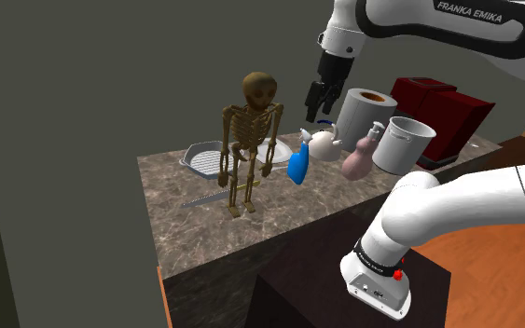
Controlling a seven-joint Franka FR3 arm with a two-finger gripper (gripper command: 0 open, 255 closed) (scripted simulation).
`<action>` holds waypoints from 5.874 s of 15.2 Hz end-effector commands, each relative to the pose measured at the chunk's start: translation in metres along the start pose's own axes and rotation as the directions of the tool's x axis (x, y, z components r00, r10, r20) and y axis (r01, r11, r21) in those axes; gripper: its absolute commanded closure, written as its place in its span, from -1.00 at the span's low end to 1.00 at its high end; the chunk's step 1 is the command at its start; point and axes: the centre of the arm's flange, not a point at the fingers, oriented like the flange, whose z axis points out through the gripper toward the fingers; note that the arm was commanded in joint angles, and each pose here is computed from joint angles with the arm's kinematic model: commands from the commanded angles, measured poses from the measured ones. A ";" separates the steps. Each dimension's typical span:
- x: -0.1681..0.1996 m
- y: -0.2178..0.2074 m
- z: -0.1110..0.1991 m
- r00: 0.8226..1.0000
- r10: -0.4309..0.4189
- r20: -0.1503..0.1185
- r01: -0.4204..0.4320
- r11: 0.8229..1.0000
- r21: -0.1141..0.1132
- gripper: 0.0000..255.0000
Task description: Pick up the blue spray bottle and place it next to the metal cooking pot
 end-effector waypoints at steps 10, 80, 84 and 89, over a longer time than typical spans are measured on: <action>0.046 0.082 0.069 0.996 0.082 0.021 -0.081 0.996 -0.032 -1.00; 0.093 0.192 0.018 0.982 0.183 0.043 -0.179 0.981 -0.074 1.00; 0.093 0.192 -0.003 0.982 0.183 0.043 -0.179 0.981 -0.074 1.00; 0.094 0.192 -0.030 0.982 0.183 0.043 -0.179 0.981 -0.074 1.00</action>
